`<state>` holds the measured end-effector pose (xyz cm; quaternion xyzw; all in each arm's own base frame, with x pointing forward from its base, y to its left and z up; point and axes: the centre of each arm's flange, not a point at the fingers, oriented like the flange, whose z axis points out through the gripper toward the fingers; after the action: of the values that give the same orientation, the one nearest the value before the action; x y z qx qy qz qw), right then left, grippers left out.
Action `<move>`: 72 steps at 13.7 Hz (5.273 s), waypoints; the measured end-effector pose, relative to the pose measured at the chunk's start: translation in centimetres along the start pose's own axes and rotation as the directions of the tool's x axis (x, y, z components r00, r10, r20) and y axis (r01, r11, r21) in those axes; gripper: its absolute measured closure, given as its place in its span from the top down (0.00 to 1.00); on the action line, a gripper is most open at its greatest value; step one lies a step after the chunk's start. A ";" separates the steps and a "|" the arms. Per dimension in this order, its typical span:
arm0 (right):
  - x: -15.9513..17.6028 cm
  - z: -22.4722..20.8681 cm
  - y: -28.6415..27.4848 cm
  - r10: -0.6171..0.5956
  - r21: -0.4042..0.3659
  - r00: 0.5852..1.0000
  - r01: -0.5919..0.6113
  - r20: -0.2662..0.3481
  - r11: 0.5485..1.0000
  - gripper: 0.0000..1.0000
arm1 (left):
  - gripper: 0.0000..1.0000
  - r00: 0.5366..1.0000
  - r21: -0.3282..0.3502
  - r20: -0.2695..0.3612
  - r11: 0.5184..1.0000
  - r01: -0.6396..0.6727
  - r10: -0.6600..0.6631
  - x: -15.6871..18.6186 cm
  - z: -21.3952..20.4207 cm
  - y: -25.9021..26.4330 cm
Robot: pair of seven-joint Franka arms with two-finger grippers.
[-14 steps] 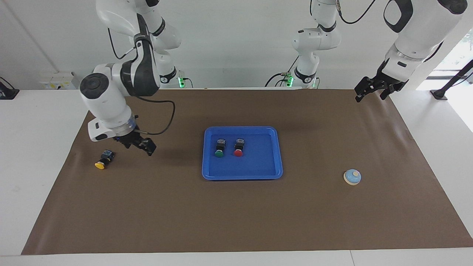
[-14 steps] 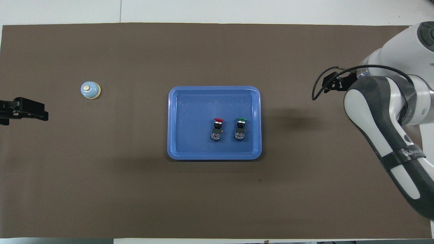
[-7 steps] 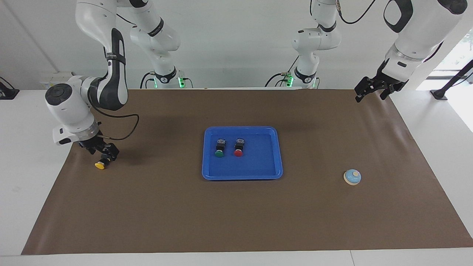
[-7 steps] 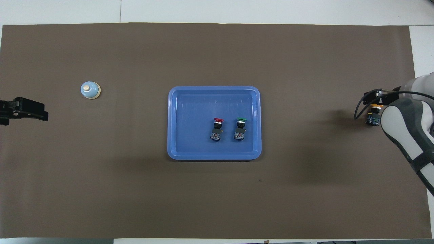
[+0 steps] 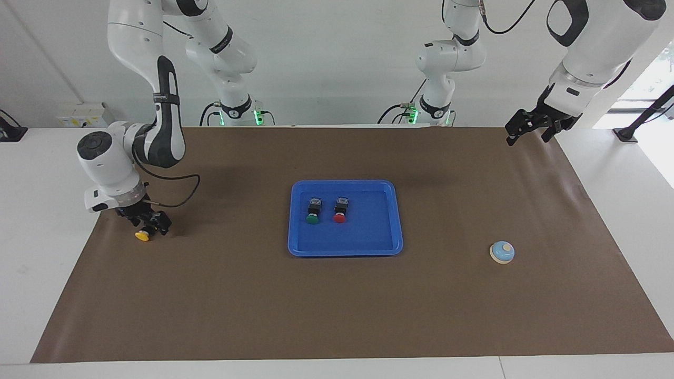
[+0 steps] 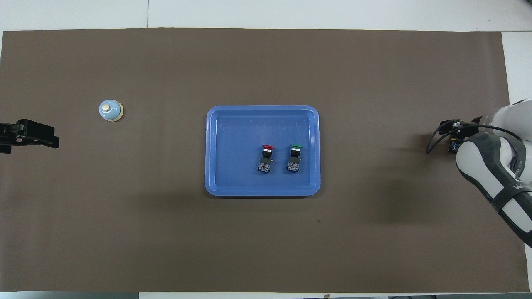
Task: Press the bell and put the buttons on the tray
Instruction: 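Grasp the yellow button with the right gripper and lift, then place the yellow button in the tray beside the red one, then withdraw the right gripper while the left gripper reaches the bell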
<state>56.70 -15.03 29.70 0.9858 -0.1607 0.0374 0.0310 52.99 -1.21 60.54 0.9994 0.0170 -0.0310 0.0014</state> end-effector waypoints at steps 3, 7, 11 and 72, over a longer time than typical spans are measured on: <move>-0.6 0.8 0.9 -0.022 -0.001 1.000 0.022 0.012 1.000 0.96 | 1.00 1.000 0.000 0.000 1.000 0.000 0.000 0.0 0.0 0.0; -0.6 0.9 1.1 -0.070 0.000 0.997 0.070 0.013 0.998 0.48 | 1.00 1.000 0.000 0.000 1.000 0.000 0.000 0.0 0.0 0.0; -0.4 -0.3 -0.9 -0.120 0.003 0.992 0.120 0.029 0.993 0.41 | 1.00 1.000 0.000 0.000 1.000 0.000 0.000 0.0 0.0 0.0; -5.3 -33.5 -12.2 -0.274 0.045 0.951 0.270 0.144 0.962 1.00 | 0.01 0.987 -0.008 -0.157 1.000 0.025 -0.026 15.3 23.5 -1.4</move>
<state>53.42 0.65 62.04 0.9989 -0.0248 -0.0392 0.0118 66.76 0.59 36.10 0.9984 0.0297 0.0481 0.0024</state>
